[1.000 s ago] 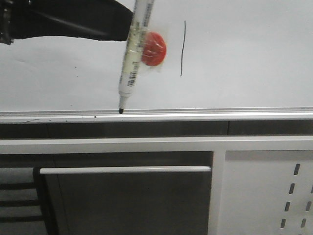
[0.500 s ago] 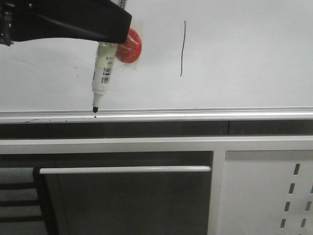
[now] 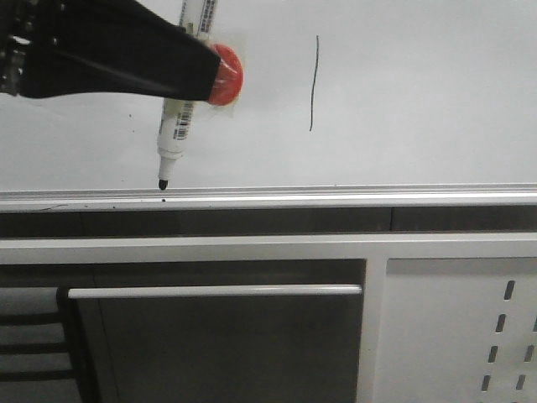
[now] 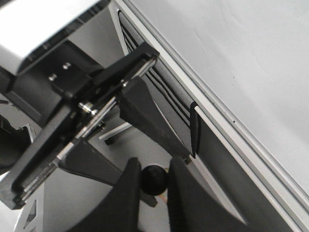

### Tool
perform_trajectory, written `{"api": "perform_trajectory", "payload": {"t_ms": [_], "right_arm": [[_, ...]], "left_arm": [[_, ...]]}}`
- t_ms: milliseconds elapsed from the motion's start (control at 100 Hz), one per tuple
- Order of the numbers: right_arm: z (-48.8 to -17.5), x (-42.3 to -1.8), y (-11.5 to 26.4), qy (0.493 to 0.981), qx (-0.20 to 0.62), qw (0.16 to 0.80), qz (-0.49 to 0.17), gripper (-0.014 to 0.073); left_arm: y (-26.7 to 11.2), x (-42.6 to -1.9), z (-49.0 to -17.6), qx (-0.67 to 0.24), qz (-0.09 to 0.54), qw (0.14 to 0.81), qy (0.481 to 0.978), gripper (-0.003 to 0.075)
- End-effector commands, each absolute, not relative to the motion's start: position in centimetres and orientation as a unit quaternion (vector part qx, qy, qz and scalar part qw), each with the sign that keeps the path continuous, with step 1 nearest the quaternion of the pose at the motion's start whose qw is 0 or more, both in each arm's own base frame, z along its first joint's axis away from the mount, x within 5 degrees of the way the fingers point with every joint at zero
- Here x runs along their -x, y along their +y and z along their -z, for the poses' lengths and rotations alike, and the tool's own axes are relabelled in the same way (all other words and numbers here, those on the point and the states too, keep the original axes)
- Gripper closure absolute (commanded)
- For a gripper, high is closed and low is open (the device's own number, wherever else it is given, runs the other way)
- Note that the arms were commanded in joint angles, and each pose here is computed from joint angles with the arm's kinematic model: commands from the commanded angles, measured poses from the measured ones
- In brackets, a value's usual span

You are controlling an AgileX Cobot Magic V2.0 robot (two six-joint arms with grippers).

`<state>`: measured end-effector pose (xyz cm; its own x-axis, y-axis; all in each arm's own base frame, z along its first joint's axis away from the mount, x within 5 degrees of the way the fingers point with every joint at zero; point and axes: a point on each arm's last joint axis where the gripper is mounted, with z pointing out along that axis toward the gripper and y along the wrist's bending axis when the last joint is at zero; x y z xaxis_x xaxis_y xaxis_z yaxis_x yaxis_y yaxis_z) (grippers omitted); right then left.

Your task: Write number 1 on whiteboard

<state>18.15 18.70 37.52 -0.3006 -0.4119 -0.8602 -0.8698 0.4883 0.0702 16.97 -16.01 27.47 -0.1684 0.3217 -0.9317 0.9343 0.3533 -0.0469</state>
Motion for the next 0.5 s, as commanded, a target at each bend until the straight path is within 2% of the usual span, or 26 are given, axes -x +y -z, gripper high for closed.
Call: {"api": "perform_trajectory", "payload": {"t_ms": [0, 270, 390, 490], "right_arm": [[-39.65, -17.96, 18.57, 0.736, 0.405, 0.457, -0.292, 0.0639], [-39.63, -17.95, 18.57, 0.736, 0.406, 0.456, -0.292, 0.0639], [-39.62, -17.94, 18.57, 0.737, 0.406, 0.455, -0.292, 0.0639], [-39.61, -17.92, 18.57, 0.737, 0.407, 0.454, -0.292, 0.0639]], "left_arm": [[-16.37, -17.28, -28.73, -0.444, 0.357, 0.469, 0.676, 0.0406], [-16.38, -17.45, -28.67, -0.436, 0.356, 0.469, 0.68, 0.0426], [-16.38, -17.45, -28.67, -0.436, 0.356, 0.469, 0.68, 0.0536], [-16.38, -17.45, -28.67, -0.436, 0.356, 0.469, 0.68, 0.0668]]}}
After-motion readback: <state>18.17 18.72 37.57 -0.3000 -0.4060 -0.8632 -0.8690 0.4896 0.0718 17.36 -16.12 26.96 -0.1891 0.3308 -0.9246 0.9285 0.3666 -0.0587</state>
